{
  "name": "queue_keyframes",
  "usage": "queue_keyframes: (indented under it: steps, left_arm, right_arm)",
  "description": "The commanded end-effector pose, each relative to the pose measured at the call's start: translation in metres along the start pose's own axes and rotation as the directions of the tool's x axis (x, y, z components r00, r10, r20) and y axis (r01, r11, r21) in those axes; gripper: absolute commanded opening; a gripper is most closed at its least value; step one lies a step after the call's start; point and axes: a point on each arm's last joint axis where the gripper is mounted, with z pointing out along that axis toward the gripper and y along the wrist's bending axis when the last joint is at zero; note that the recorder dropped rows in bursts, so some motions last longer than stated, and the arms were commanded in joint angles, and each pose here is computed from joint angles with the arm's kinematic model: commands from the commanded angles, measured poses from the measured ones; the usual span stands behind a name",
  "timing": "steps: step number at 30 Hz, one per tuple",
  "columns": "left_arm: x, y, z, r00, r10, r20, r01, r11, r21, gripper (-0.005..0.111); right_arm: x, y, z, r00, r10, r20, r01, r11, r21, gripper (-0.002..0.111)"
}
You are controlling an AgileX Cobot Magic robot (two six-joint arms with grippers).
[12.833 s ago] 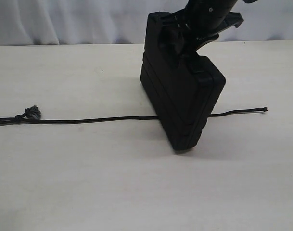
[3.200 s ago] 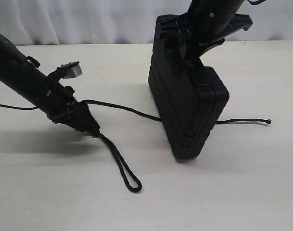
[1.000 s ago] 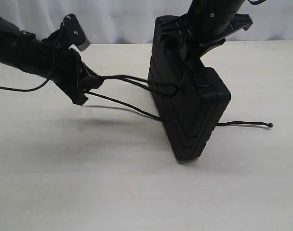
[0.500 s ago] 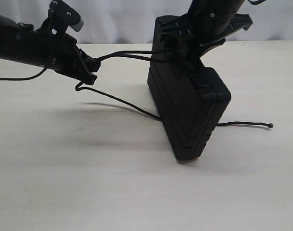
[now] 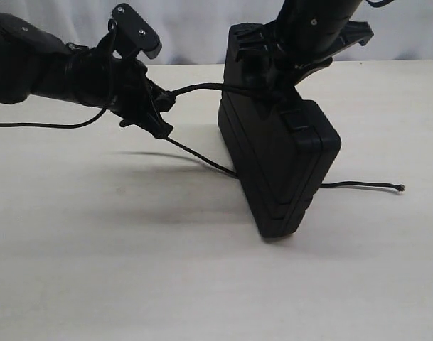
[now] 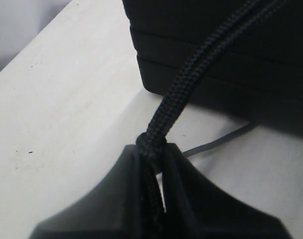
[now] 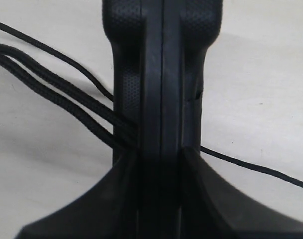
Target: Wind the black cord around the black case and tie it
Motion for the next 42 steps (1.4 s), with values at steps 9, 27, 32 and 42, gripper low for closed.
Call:
queue_keyframes:
  steps: [9,27,32,42]
  left_arm:
    - [-0.022,-0.038,0.005,0.996,0.078,0.044,-0.079,0.996,0.03,0.0]
    - [-0.067,-0.079,0.003,0.982,0.082,0.172,-0.096,0.992,0.077,0.0]
    - [-0.062,-0.082,0.011,0.985,0.089,0.148,-0.103,0.99,0.096,0.0]
    - [-0.067,-0.085,0.011,0.983,0.088,0.164,-0.109,0.985,0.13,0.0]
  right_arm:
    - [0.003,0.001,-0.004,1.0,-0.003,-0.019,0.002,1.0,-0.018,0.004]
    - [0.004,0.003,-0.005,1.0,0.003,-0.028,-0.004,0.999,-0.034,0.004]
    - [0.004,0.003,-0.005,1.0,0.003,-0.028,-0.004,0.999,-0.034,0.004]
    - [0.004,0.003,-0.005,1.0,-0.001,-0.025,0.0,0.999,-0.034,0.004]
